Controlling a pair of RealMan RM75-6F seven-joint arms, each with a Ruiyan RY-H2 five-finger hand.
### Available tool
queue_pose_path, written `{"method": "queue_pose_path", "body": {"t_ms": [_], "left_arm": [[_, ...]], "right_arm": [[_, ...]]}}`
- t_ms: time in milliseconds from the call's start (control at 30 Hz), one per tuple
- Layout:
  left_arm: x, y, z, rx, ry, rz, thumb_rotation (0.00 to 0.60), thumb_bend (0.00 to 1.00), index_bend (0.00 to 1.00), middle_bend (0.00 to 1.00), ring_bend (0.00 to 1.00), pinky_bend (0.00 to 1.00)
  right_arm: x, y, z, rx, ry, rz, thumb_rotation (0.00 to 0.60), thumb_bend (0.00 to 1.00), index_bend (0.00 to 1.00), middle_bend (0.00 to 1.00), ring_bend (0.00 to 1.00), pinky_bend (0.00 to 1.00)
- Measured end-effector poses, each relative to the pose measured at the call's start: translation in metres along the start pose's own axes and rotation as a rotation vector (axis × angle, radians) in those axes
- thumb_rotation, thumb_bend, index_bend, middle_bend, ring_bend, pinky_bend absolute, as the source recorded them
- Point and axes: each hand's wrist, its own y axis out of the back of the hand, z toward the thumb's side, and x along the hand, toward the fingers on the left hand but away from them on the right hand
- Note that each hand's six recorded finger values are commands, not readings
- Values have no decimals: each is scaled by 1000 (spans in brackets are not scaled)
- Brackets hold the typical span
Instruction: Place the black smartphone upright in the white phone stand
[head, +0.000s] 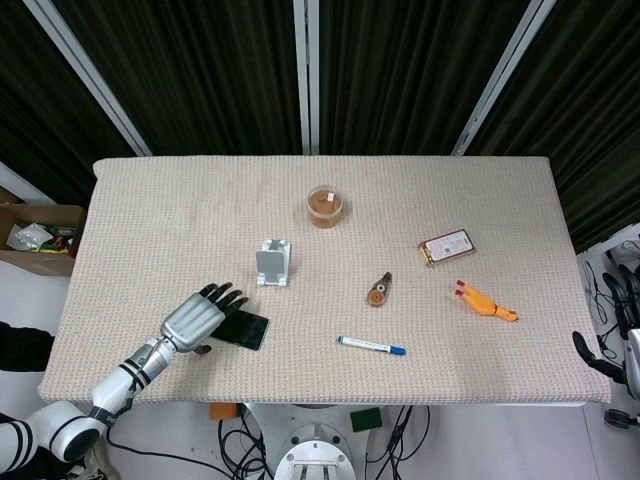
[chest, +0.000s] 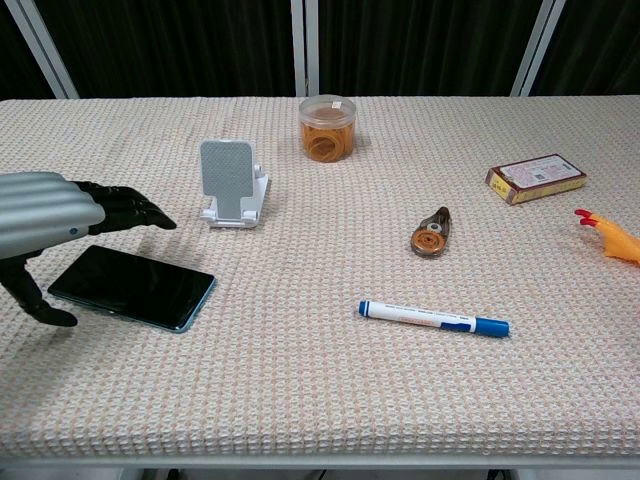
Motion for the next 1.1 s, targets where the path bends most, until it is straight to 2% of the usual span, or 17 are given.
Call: {"method": "queue_pose_path", "body": {"t_ms": [300, 433, 667, 800, 1100], "left_arm": [[2, -1, -1, -14, -1, -23, 567, 15, 109, 95, 40, 161], [4, -3, -5, -11, 14, -39, 478, 17, 118, 87, 40, 162], [7, -10, -17, 3, 72, -106, 438, 28, 151, 73, 39, 162], [9, -11, -20, -15, 97, -130, 358, 29, 187, 72, 39, 162], [16, -12, -21, -2, 99, -133, 346, 47, 192, 72, 38, 162]], "right_arm": [[0, -2, 1, 1, 4, 4, 555, 319, 0, 0, 0, 0], [0, -3, 1, 0, 4, 3, 558, 319, 0, 0, 0, 0], [0, -4, -2, -2, -4, 3, 557, 319, 0, 0, 0, 0], [-1, -7, -3, -3, -7, 9, 556, 320, 0, 0, 0, 0], [-1, -9, -4, -1, -11, 13, 557, 322, 0, 0, 0, 0]]}}
